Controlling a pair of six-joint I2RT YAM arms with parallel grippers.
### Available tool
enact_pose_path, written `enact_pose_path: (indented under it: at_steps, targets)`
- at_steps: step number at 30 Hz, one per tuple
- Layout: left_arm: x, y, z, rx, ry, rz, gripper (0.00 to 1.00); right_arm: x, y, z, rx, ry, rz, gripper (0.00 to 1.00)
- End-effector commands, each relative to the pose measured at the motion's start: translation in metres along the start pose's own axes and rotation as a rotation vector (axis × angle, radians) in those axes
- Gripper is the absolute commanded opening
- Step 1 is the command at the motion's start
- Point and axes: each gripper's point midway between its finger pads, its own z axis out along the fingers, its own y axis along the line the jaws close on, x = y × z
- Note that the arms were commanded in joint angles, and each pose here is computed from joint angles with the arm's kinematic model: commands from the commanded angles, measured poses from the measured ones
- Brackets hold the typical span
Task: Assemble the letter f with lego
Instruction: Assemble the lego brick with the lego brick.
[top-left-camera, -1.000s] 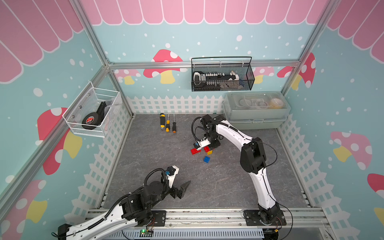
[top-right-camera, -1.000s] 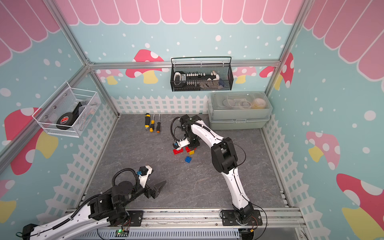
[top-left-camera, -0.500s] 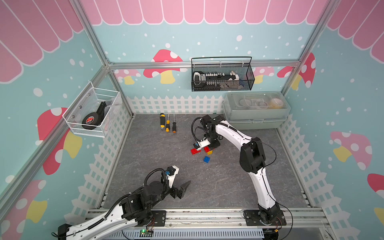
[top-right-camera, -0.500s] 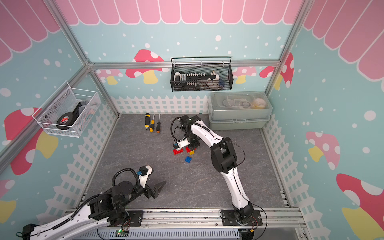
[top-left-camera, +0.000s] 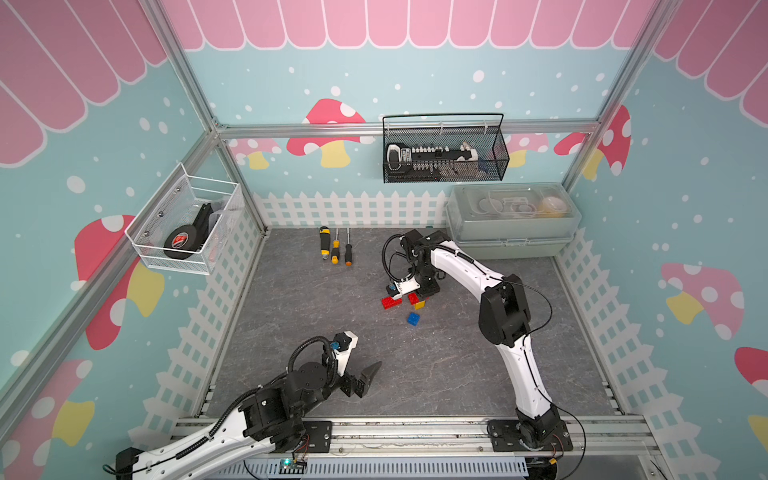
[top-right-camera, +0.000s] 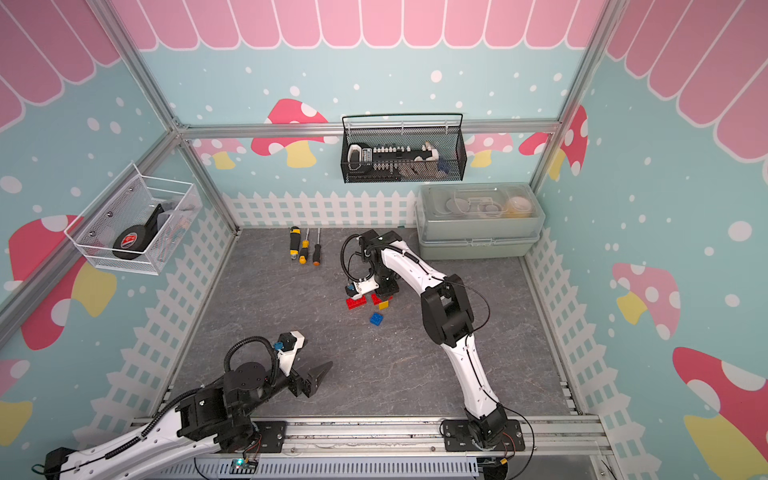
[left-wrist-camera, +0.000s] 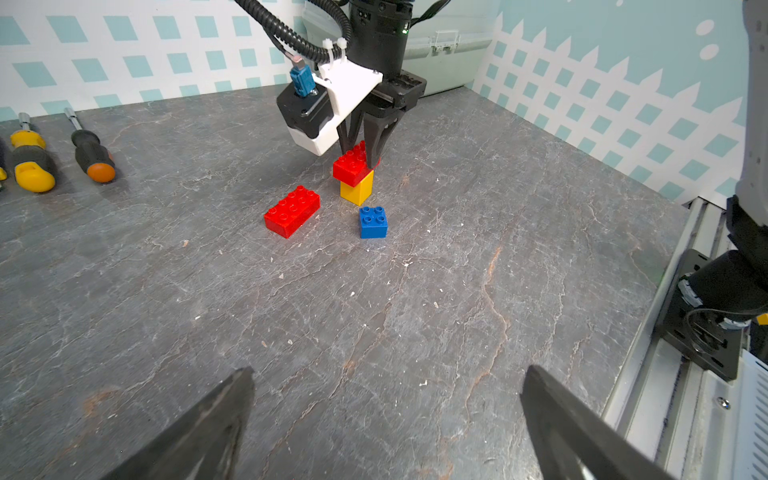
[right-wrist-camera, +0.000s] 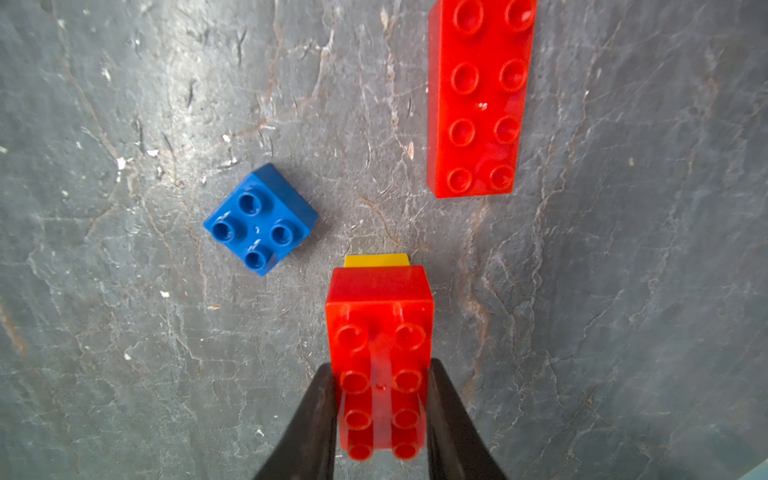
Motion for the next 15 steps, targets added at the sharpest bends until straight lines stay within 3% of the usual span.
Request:
enact_pose_path:
  at_steps: [1, 15]
  targets:
    - [0.0019, -0.0018, 0.0012, 0.009, -0.001, 0.016, 0.99, 0.0038, 0.0178, 0.0273, -0.115, 0.031, 0.062, 0.21]
    - [0.0021, -0.0021, 0.0012, 0.011, -0.001, 0.018, 0.99, 0.0052, 0.0202, 0.034, -0.154, 0.066, 0.251, 0.22]
